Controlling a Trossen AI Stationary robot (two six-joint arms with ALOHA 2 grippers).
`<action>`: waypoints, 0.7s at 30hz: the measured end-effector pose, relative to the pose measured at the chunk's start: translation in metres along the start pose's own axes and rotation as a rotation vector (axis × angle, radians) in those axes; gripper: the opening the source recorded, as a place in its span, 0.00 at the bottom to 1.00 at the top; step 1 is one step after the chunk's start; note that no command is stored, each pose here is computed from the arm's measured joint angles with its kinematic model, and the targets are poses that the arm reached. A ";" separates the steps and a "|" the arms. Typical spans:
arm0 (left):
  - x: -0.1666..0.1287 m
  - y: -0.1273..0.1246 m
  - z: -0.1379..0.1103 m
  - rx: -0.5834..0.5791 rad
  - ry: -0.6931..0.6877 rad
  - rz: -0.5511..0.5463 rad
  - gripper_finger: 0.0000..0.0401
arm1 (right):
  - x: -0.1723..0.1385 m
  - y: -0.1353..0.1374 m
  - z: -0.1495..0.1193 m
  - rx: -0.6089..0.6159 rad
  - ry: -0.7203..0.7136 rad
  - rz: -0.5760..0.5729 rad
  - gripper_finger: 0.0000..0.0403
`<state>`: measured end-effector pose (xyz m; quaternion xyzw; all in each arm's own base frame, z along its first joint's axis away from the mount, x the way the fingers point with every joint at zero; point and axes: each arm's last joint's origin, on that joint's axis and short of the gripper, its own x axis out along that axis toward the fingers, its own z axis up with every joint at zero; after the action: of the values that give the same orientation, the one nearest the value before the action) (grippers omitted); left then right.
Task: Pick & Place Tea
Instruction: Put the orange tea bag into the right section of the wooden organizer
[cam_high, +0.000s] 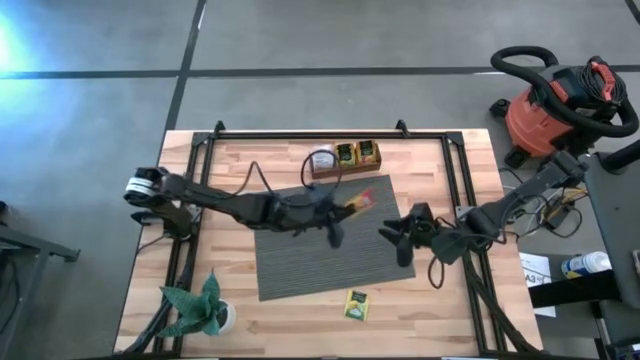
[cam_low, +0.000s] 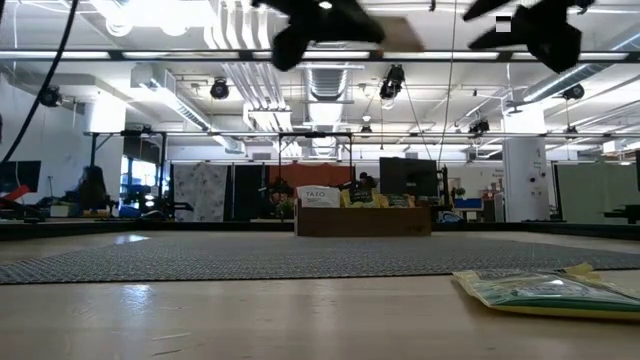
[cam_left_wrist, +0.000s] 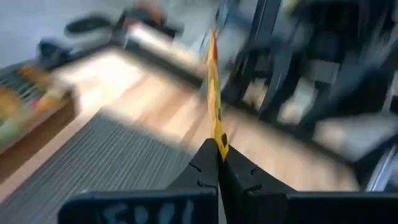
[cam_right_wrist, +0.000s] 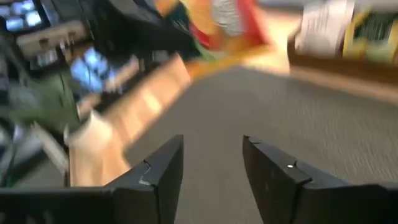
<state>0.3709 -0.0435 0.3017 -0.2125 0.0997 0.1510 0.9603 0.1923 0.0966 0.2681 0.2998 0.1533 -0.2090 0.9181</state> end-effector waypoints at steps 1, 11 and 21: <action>-0.006 0.002 -0.003 0.039 0.064 0.026 0.00 | -0.002 -0.004 -0.001 -0.011 0.052 -0.001 0.41; -0.030 0.000 -0.033 0.422 0.423 -0.029 0.00 | -0.001 0.003 0.017 -0.333 0.226 0.039 0.38; -0.026 -0.009 -0.031 0.684 0.602 -0.029 0.00 | 0.029 0.047 0.049 -0.712 0.337 0.061 0.38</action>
<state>0.3453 -0.0713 0.2845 0.0810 0.4154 0.0277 0.9056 0.2478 0.0923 0.3168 -0.0030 0.3560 -0.0633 0.9323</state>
